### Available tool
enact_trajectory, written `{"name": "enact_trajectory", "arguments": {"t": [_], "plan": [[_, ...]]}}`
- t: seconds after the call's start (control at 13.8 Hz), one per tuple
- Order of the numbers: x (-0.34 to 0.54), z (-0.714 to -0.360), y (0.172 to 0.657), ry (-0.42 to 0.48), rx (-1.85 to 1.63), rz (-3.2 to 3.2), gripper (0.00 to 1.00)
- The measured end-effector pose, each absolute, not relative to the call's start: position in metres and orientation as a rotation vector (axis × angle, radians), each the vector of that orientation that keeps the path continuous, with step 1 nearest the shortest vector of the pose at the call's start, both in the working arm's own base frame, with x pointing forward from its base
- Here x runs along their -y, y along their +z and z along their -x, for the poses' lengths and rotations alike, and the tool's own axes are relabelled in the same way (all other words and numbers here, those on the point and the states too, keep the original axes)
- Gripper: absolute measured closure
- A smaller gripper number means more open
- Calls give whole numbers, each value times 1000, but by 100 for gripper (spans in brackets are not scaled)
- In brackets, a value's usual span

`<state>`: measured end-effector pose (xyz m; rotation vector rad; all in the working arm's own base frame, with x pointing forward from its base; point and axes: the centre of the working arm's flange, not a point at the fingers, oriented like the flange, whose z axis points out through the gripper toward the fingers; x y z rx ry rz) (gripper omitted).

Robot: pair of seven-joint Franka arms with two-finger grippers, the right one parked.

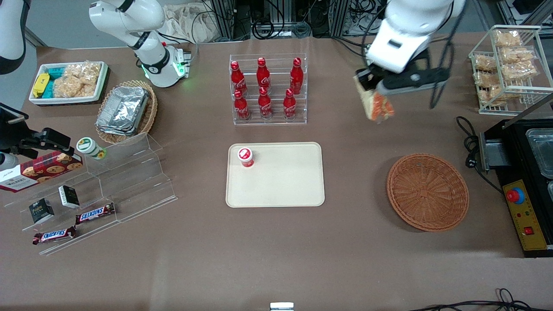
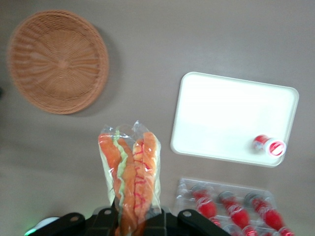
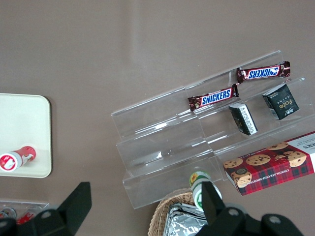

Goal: Place sandwich from basket to tray
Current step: 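Carry the sandwich over the cream tray and lower it down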

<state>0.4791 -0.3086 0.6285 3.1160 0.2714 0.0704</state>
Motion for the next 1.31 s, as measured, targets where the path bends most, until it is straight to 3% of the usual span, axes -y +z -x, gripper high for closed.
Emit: {"name": "enact_trajectory", "arguments": {"t": [0.44,0.73,1.02,1.31], "plan": [[388,-540,451,-9,-269,-3050,85],[411,-555,348,-81,-242,-3034,85],[422,-557,279,-105,-208,-3041,85],[425,-558,244,-62,-227,-3066,84]]}}
